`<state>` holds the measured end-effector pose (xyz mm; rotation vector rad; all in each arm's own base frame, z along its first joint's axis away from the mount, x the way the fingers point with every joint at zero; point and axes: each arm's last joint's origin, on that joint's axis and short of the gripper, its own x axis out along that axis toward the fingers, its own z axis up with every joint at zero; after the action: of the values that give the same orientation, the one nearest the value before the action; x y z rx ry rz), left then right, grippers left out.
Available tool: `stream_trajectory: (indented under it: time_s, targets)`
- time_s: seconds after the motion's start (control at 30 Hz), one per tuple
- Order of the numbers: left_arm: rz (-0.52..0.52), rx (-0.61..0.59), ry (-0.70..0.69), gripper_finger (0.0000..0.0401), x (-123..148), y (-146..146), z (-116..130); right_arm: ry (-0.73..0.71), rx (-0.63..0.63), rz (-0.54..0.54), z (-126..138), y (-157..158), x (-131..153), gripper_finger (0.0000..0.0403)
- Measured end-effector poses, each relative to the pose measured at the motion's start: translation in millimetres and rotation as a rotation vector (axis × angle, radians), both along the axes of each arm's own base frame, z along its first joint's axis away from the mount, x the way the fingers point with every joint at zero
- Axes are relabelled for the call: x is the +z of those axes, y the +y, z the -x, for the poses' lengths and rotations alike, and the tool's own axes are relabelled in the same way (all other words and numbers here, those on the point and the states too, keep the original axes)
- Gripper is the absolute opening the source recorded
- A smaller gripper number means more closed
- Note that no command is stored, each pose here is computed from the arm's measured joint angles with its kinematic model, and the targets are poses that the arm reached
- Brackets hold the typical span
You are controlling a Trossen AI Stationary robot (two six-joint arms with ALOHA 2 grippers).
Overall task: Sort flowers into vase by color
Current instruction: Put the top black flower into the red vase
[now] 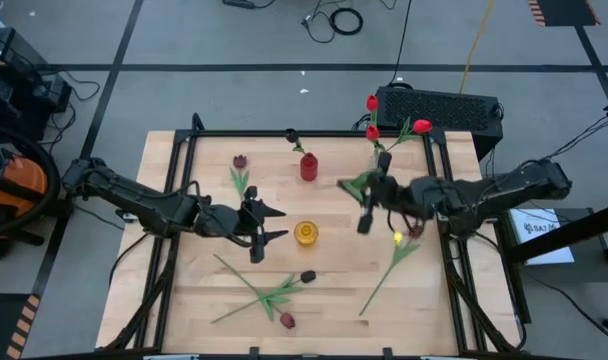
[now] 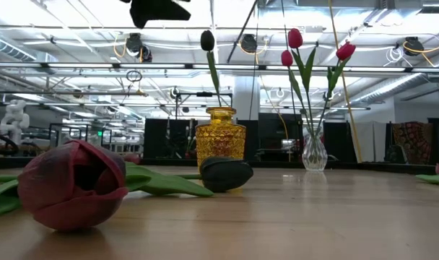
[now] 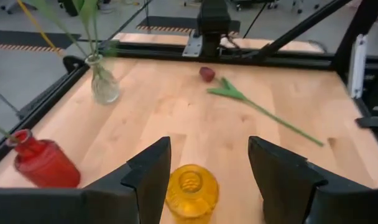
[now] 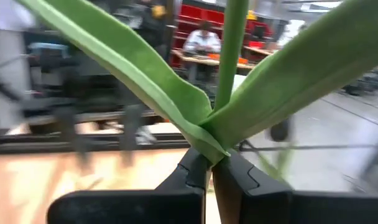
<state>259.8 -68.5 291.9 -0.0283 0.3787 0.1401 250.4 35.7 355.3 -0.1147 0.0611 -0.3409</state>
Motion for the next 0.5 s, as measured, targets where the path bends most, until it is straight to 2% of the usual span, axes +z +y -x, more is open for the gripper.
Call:
stream_trajectory:
  time_s: [0.17,0.37,0.5]
  targets:
    - [-0.03,0.062,0.019,0.0221,-6.4,3.7,-3.0,0.008,-0.095,-0.019,-8.6,-42.5,-4.3,0.0004]
    - [-0.039,0.091,0.042,0.0221,-12.3,10.3,-3.0,-0.012,-0.06,-0.098,-17.3,-83.1,-11.4,0.0007]
    - [-0.04,0.09,0.045,0.0221,-12.7,10.2,-2.9,0.013,-0.095,-0.11,-24.7,-99.4,-21.4,0.0007]
